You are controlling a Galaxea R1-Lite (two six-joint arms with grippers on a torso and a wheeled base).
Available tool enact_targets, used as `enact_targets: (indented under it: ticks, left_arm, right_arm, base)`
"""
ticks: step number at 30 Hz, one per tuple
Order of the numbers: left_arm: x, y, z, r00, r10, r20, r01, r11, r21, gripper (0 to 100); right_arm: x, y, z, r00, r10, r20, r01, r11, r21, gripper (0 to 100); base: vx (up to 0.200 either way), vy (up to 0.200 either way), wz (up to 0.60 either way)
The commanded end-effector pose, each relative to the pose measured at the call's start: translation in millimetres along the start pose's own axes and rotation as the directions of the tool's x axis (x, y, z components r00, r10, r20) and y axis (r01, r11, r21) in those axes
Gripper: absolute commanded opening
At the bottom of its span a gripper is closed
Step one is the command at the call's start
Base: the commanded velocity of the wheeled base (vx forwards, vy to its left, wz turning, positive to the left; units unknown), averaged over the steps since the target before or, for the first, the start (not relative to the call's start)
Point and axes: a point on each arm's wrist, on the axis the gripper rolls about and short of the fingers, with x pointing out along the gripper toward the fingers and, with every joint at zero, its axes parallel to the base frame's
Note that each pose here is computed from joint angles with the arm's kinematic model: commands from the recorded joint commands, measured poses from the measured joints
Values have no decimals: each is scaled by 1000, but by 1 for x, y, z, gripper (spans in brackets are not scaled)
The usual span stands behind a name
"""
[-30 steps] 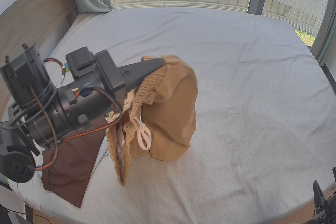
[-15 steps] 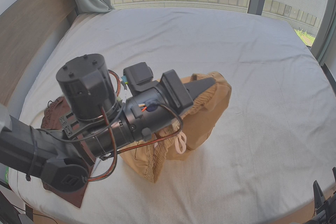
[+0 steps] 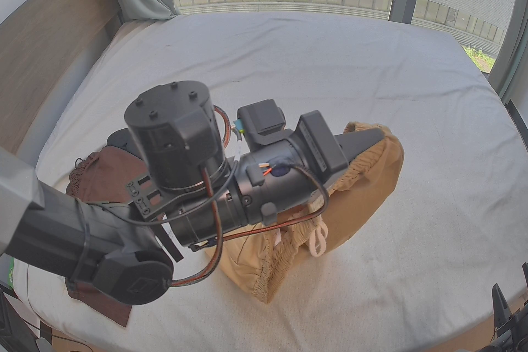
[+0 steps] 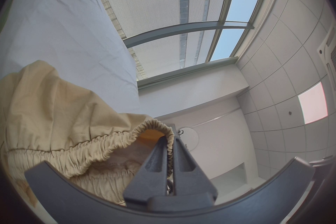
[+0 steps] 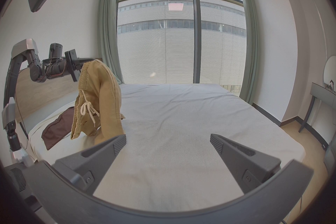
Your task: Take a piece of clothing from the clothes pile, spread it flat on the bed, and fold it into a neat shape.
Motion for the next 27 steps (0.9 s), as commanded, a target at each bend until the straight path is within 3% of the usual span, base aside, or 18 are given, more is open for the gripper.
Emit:
enact_targets:
  ticks: [1,12,17,19,22,27]
  left_arm:
    - [16,-12,0,998,-57,1,57,998,-28,0]
    - [21,-69,16,973,-226,57,231,966,-117,0]
    - [7,-77,27,970,-228,84,237,963,-125,0]
    - [-5,-75,35,974,-203,103,214,970,-117,0]
    - [-26,-59,41,990,-106,93,116,987,-114,0]
    - [-47,-22,36,997,27,66,-26,999,-20,0]
  right_arm:
    - [0,0,-5,1000,1,-1,-1,1000,0,100]
    - [0,0,-5,1000,1,-1,-1,1000,0,100]
    - [0,0,-5,1000,1,-1,-1,1000,0,100]
    - [0,0,-5,1000,-1,-1,1,1000,0,100]
    - [0,0,-5,1000,1,-1,-1,1000,0,100]
    - [0,0,-5,1000,1,-1,-1,1000,0,100]
  base:
    - [0,0,0]
    - [0,0,0]
    - [0,0,0]
    - [0,0,0]
    - [0,0,0]
    - [0,0,0]
